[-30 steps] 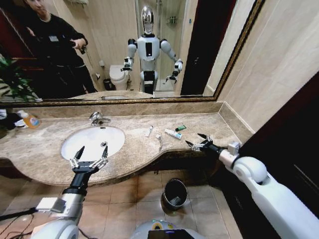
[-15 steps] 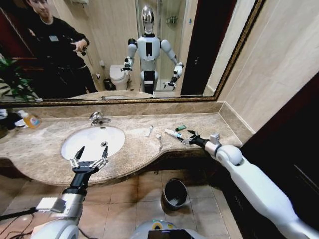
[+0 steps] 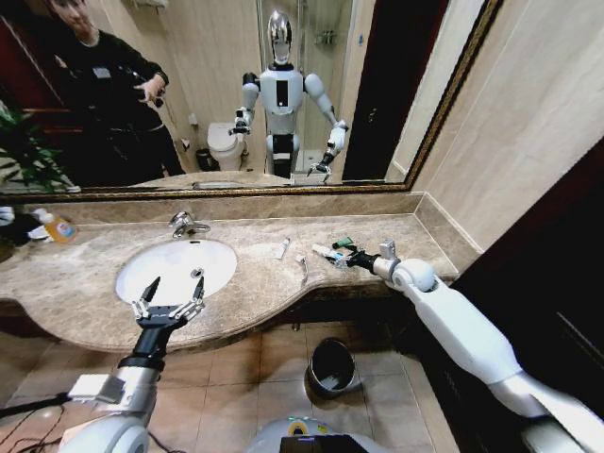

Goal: Pick up the trash from the sink and place it in the trash bin.

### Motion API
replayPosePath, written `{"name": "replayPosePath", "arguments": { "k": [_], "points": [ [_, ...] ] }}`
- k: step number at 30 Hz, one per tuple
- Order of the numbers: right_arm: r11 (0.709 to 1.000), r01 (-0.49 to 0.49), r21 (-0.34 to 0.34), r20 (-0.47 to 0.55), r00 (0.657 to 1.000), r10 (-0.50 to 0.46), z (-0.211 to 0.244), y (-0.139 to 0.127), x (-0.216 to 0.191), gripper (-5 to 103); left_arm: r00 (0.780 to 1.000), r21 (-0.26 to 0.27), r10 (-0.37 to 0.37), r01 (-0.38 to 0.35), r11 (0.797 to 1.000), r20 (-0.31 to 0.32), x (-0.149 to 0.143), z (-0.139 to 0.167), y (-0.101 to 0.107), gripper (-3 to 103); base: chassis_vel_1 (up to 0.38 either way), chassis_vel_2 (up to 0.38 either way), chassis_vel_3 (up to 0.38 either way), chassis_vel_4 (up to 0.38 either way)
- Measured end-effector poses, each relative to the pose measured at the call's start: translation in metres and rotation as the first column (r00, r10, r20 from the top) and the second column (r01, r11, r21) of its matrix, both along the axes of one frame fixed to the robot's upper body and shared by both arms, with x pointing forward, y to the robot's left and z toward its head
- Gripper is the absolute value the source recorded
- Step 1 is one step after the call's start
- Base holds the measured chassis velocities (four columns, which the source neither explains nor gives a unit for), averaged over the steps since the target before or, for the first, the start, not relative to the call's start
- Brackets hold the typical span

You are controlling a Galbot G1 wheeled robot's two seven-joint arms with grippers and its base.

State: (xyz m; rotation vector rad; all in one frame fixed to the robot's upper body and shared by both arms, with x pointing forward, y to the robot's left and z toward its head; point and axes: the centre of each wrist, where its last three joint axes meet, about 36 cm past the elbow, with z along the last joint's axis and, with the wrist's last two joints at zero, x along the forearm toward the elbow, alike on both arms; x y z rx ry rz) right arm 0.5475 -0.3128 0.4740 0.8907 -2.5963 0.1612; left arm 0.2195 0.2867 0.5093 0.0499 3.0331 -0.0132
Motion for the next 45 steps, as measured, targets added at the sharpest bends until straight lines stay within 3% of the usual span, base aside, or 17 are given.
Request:
{"name": "replayPosePath", "arguments": {
  "k": [12, 20, 22, 24, 28, 31, 35, 41, 45],
  "points": [
    [0.998, -0.011, -0.059, -0.013, 1.000, 0.010, -0.002, 0.003, 0.003, 70, 1.000, 0.000, 0.000, 0.000, 1.000, 0.000, 0.000, 0.000, 0.000, 100, 0.000, 0.000, 0.000, 0.000],
    [0.998, -0.010, -0.067, -0.018, 1.000, 0.009, -0.006, 0.005, 0.001, 66, 1.000, 0.000, 0.000, 0.000, 1.000, 0.000, 0.000, 0.000, 0.000, 100, 0.000, 0.000, 0.000, 0.000],
    [0.997, -0.009, -0.070, -0.017, 1.000, 0.007, -0.007, 0.008, 0.000, 51, 1.000, 0.000, 0.000, 0.000, 1.000, 0.000, 0.000, 0.000, 0.000, 100, 0.000, 0.000, 0.000, 0.000],
    [0.997, -0.007, -0.071, -0.015, 1.000, 0.006, -0.008, 0.010, 0.000, 51, 1.000, 0.000, 0.000, 0.000, 1.000, 0.000, 0.000, 0.000, 0.000, 100, 0.000, 0.000, 0.000, 0.000],
    [0.997, -0.008, -0.072, -0.012, 1.000, 0.007, -0.009, 0.020, -0.001, 30, 1.000, 0.000, 0.000, 0.000, 1.000, 0.000, 0.000, 0.000, 0.000, 100, 0.000, 0.000, 0.000, 0.000],
    [0.997, -0.010, -0.074, -0.011, 1.000, 0.009, -0.010, 0.022, -0.001, 27, 1.000, 0.000, 0.000, 0.000, 1.000, 0.000, 0.000, 0.000, 0.000, 100, 0.000, 0.000, 0.000, 0.000],
    [0.997, -0.018, -0.070, -0.008, 1.000, 0.017, -0.011, 0.031, -0.002, 14, 1.000, 0.000, 0.000, 0.000, 1.000, 0.000, 0.000, 0.000, 0.000, 100, 0.000, 0.000, 0.000, 0.000],
    [0.999, -0.005, -0.046, 0.018, 1.000, 0.006, -0.002, 0.034, -0.004, 12, 1.000, 0.000, 0.000, 0.000, 1.000, 0.000, 0.000, 0.000, 0.000, 100, 0.000, 0.000, 0.000, 0.000],
    [1.000, 0.011, 0.013, 0.071, 0.997, -0.011, 0.024, 0.025, -0.015, 12, 1.000, 0.000, 0.000, 0.000, 1.000, 0.000, 0.000, 0.000, 0.000, 100, 0.000, 0.000, 0.000, 0.000]
  ]
}}
